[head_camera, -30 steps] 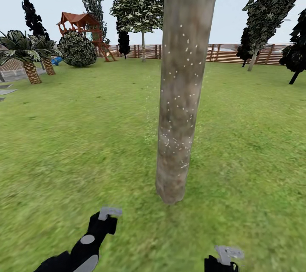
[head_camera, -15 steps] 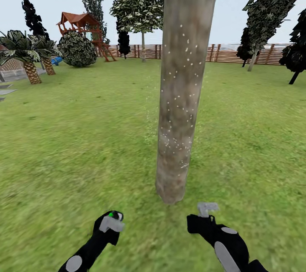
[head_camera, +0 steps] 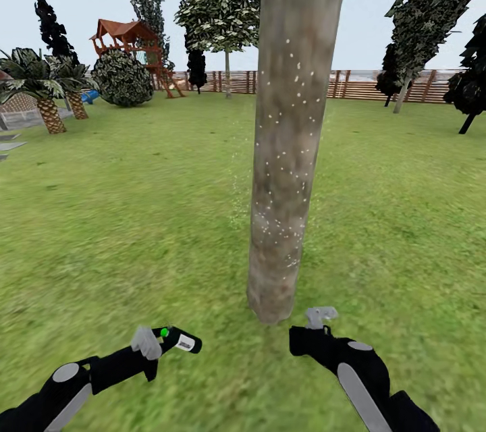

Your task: In the garden, pick up the pesticide atomizer on the floor and spray pesticide onto both trees until each tree trunk is fully covered.

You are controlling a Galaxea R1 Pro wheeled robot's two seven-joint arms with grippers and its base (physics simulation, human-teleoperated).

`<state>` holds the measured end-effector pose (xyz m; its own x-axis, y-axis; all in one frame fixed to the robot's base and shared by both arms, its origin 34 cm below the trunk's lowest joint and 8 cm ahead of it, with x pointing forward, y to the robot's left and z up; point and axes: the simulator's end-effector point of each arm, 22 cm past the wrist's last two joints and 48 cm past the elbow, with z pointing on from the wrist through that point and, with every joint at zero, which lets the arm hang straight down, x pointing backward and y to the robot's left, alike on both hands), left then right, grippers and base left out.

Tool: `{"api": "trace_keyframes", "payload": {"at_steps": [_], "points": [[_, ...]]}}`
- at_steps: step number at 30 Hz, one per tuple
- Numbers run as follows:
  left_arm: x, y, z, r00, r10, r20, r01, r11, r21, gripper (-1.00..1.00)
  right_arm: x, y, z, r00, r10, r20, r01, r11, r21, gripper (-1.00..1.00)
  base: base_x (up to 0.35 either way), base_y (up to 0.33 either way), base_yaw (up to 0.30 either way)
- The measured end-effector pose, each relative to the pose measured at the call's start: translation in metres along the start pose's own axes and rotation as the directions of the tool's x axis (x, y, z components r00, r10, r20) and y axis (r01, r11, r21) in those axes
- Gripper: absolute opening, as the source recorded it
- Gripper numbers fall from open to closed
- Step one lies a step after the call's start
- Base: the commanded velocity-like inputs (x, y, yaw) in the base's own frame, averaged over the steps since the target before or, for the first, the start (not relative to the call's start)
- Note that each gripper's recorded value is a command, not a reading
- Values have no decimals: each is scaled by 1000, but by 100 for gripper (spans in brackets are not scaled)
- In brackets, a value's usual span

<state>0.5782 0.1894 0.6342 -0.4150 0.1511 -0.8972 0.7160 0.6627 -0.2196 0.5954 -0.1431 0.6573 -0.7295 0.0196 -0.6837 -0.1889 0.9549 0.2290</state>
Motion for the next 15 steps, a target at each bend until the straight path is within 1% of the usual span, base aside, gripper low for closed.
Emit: {"api": "trace_keyframes", "payload": {"at_steps": [3,6,8,9,12,15], "points": [[3,-7,0,1000,-7,-11,7,999,35,-100,-8,25,2,999,29,-16,-30,997,-68,-100,0,0,0],[8,-9,0,1000,-17,-20,18,999,44,-100,-23,51,2,999,24,-48,-30,992,-125,-100,0,0,0],[9,-9,1,1000,-22,-19,23,999,42,-100,-40,65,1,999,17,-41,-23,988,-153,-100,0,0,0],[9,-9,1,1000,-23,-18,24,999,41,-100,-44,67,0,999,15,-39,-21,987,-158,-100,0,0,0],[7,-9,2,1000,-25,-14,25,999,39,-100,-65,95,-8,998,-13,-66,-5,966,-260,-100,0,0,0],[7,-9,3,1000,-25,-12,25,999,39,-100,-86,112,-15,999,-7,-44,-8,944,-329,-100,0,0,0]]}}
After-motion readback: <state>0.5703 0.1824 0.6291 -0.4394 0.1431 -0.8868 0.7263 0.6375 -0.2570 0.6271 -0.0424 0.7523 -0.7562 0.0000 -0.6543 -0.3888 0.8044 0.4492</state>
